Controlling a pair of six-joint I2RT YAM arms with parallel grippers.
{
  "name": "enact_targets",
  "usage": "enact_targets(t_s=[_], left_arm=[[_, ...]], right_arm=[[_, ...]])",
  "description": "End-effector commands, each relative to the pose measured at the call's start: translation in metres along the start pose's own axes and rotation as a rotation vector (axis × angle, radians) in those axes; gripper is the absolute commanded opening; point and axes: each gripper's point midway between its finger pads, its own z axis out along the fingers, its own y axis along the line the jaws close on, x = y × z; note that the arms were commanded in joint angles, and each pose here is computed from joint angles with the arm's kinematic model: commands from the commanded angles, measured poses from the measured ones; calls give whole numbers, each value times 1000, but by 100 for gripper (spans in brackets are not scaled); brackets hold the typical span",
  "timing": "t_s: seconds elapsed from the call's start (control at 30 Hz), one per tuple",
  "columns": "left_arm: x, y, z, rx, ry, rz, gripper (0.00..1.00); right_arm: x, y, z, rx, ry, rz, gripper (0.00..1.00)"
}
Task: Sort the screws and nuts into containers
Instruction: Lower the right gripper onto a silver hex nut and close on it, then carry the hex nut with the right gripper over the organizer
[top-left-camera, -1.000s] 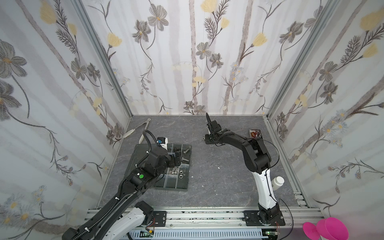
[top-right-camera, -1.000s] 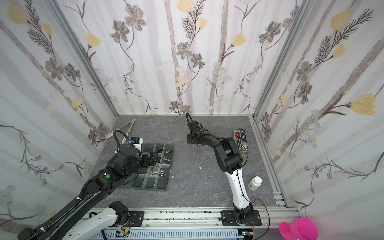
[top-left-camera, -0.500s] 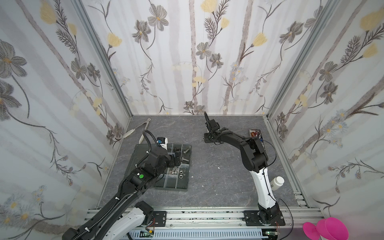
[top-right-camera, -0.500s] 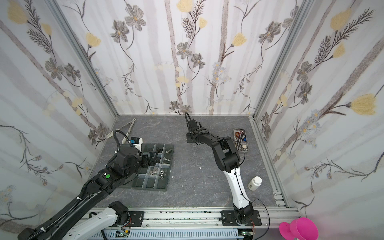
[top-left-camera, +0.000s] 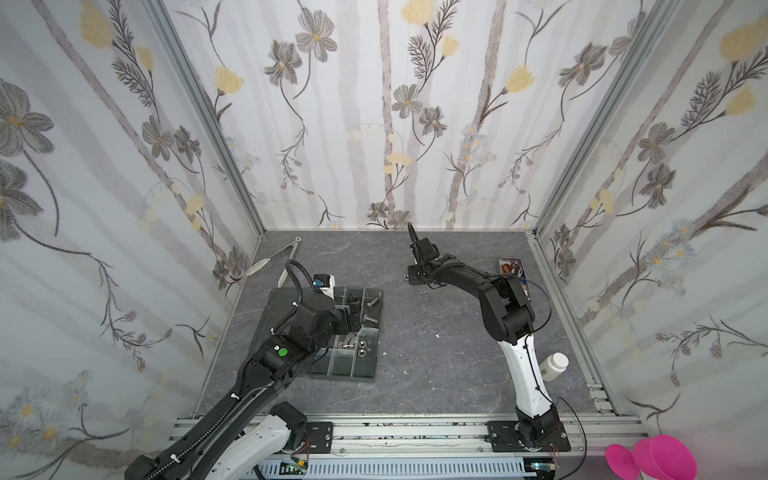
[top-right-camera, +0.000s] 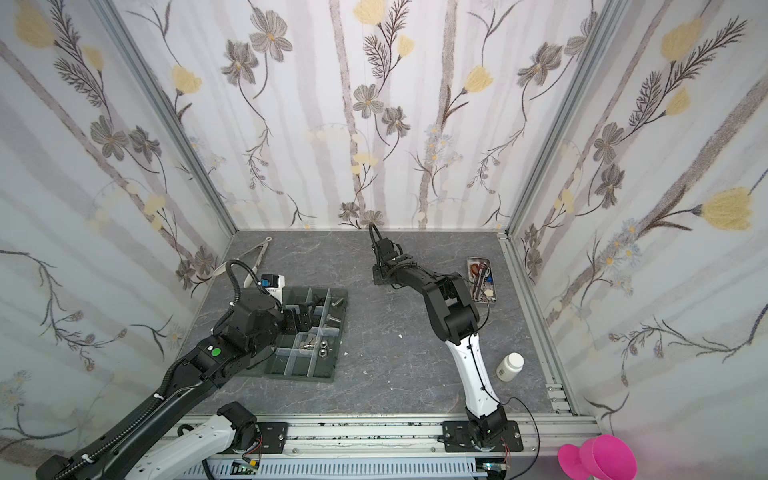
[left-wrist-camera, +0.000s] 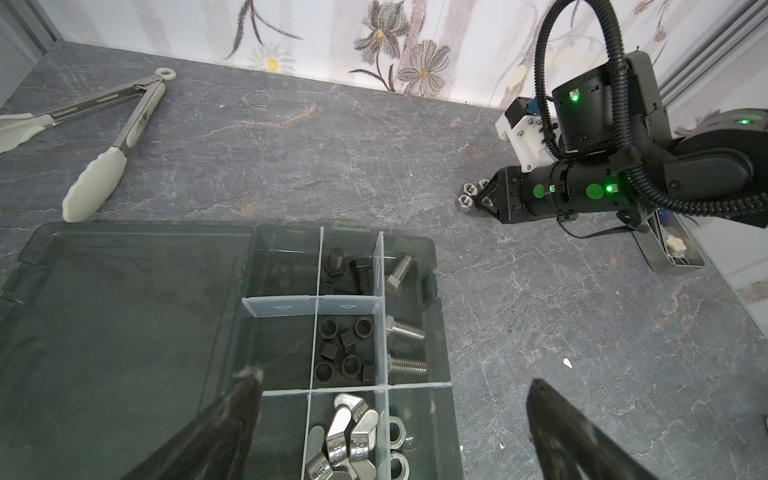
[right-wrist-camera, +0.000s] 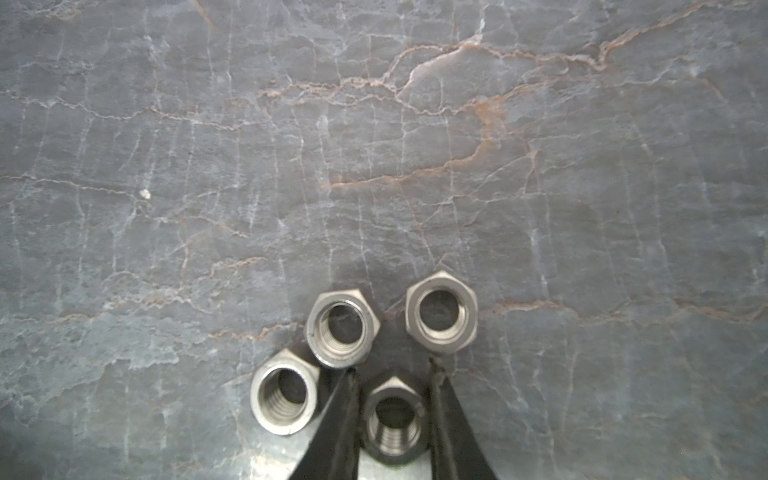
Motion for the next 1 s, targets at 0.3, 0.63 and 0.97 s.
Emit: enact_targets(t_s=[0.3, 0.63, 0.97], left_arm=[[-9, 2, -3, -13, -42, -14, 100], [-13, 7, -6, -31, -68, -23, 100], [-15, 10, -7, -47, -80, -25, 100]], right_arm=[[-8, 24, -51, -45, -30, -49, 17], [13, 74, -107, -202, -68, -100, 17], [53, 129, -158, -337, -83, -176, 16]])
